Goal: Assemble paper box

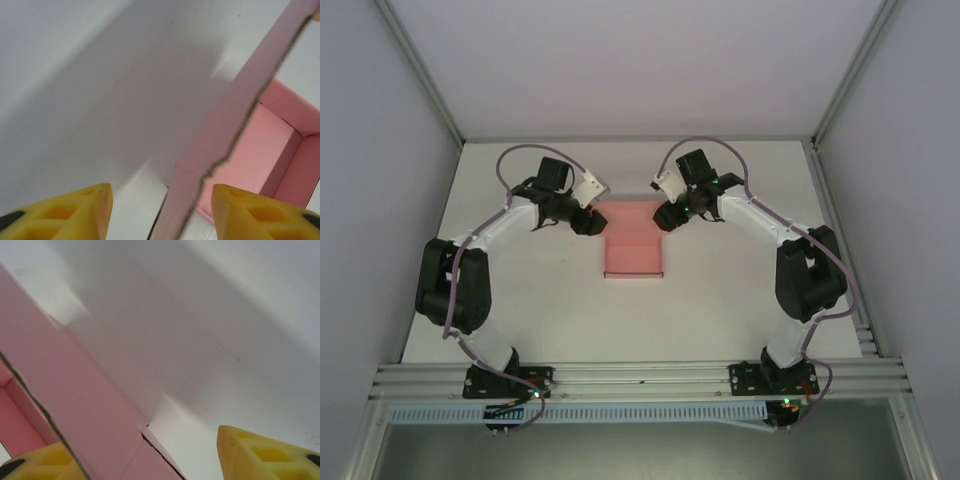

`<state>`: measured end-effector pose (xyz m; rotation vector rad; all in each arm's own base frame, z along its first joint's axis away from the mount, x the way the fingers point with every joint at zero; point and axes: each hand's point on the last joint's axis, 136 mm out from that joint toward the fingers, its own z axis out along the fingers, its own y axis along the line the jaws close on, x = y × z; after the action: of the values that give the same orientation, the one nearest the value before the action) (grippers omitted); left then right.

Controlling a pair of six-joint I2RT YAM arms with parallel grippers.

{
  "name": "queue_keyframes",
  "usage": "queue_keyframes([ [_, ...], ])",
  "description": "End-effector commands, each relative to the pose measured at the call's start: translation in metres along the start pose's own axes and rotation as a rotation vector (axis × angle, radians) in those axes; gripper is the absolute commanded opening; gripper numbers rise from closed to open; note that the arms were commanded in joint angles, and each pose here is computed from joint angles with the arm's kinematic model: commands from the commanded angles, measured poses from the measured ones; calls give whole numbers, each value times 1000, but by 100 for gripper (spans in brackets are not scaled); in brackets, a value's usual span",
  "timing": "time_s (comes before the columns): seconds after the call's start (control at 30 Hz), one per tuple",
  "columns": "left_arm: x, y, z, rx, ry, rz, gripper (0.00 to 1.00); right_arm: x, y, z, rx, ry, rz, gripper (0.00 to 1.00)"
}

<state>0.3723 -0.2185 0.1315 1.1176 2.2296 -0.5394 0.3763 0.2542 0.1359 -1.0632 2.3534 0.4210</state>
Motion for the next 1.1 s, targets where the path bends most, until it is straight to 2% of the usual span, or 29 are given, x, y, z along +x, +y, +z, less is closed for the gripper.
queue_keyframes([
  [0.0,1,-6,2,47,32,33,46,2,3,-6,-17,1,-2,51],
  [0.1,1,-8,3,49,32,30,24,5,1,-5,-8,9,8,34],
  [0.17,-2,-9,3,40,28,24,9,9,0,-4,-2,24,19,19],
  [0.27,-9,-4,1,-34,16,-8,0,9,-2,-5,18,21,50,9],
  [0.4,-21,4,-4,-188,-17,-108,0,-4,-10,-14,77,-59,138,0],
  [0.6,-29,22,-18,-517,-109,-466,0,-25,-17,-24,226,-226,322,0],
  [0.73,-34,24,-32,-728,-225,-596,0,-33,-27,-34,400,-335,517,0],
  [0.83,-43,17,-25,-686,-320,-671,0,-43,-28,-37,373,-459,696,0],
  [0.93,-51,14,-19,-653,-380,-706,0,-59,-23,-35,279,-568,764,0],
  [1.07,-59,16,-17,-634,-447,-712,0,-71,-22,-40,239,-673,782,0],
])
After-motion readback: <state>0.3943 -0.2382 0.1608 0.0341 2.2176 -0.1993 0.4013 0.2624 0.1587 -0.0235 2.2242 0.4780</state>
